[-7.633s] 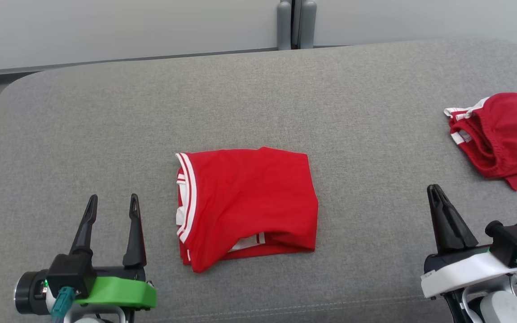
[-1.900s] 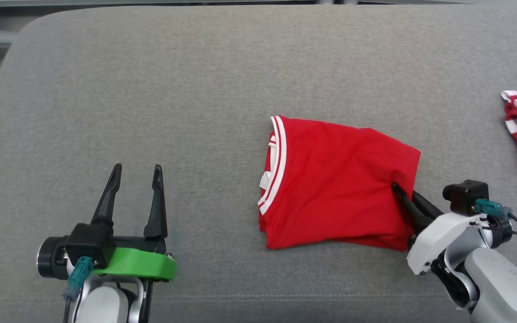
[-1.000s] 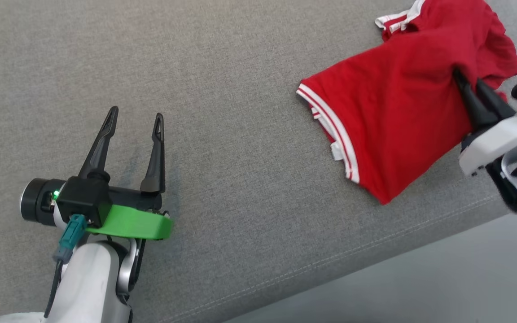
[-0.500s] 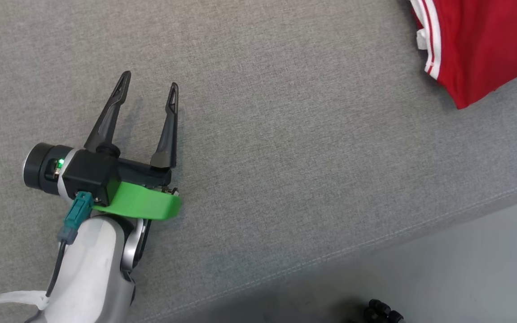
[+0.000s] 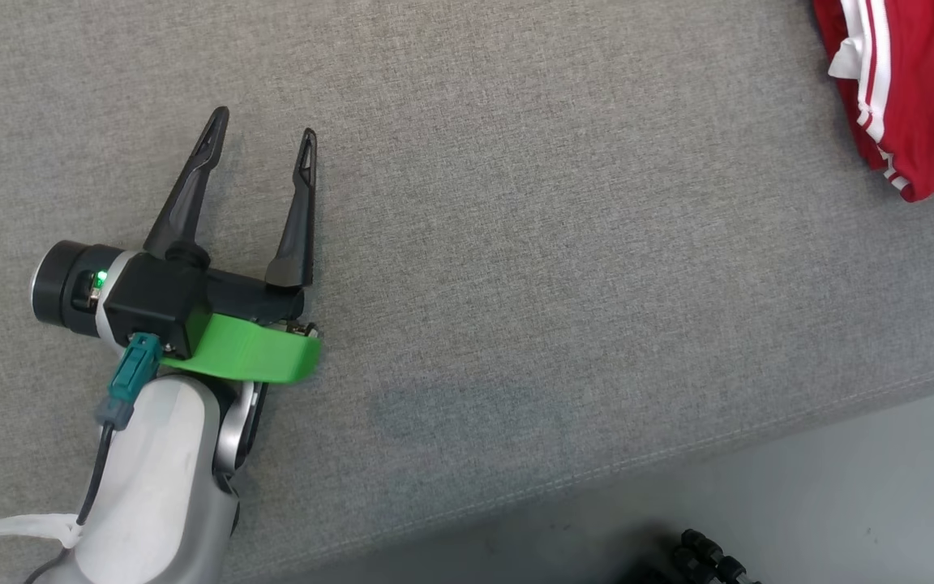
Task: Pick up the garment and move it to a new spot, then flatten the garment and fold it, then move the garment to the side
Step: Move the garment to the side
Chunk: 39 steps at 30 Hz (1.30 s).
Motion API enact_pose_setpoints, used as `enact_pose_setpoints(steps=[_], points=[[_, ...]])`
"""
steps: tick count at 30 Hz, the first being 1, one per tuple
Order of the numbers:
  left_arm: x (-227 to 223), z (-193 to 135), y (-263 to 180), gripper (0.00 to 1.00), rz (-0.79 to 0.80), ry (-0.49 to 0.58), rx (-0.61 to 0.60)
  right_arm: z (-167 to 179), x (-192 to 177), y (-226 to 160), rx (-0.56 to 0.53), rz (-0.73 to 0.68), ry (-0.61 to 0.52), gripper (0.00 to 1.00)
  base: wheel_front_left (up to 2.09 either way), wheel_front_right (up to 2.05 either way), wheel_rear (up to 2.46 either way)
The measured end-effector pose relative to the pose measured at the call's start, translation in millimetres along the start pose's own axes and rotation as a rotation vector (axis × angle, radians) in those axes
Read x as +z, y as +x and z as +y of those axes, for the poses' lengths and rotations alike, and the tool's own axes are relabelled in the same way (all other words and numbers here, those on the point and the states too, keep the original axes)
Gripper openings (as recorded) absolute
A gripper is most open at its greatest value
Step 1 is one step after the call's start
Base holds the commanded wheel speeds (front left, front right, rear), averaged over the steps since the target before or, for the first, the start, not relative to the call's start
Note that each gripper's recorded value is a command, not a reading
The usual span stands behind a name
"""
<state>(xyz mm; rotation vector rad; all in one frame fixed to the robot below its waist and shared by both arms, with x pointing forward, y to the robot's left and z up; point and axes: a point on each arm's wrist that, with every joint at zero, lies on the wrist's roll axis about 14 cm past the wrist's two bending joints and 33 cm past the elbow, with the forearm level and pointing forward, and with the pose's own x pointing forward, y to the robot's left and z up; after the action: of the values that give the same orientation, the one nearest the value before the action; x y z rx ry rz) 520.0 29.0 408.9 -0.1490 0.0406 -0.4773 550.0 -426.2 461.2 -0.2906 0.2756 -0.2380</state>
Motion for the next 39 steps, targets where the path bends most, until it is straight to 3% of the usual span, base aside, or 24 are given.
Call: enact_pose_setpoints(steps=[4,14,23,30,39], points=[[1.4,3.2,-1.8,1.0,-0.001,0.003,0.01,1.5,-2.2,-0.4,-0.02,-0.01,0.043,1.0,0.0,0.0,0.0],[34.0,12.8,-14.5,1.0,-0.058,0.034,0.065,22.5,65.7,-36.1,0.002,-0.3,0.187,1.0,0.0,0.0,0.0],[68.3,11.7,-41.4,1.0,-0.108,0.054,0.112,101.2,82.6,-102.2,0.153,-0.415,0.255,1.0,0.0,0.0,0.0],[83.3,31.8,-74.8,1.0,-0.116,0.074,0.216,160.8,87.0,-138.6,0.272,-0.438,0.333,1.0,0.0,0.0,0.0],[93.5,43.4,-125.1,1.0,-0.112,0.073,0.318,199.0,82.2,-179.9,0.36,-0.401,0.384,1.0,0.0,0.0,0.0]])
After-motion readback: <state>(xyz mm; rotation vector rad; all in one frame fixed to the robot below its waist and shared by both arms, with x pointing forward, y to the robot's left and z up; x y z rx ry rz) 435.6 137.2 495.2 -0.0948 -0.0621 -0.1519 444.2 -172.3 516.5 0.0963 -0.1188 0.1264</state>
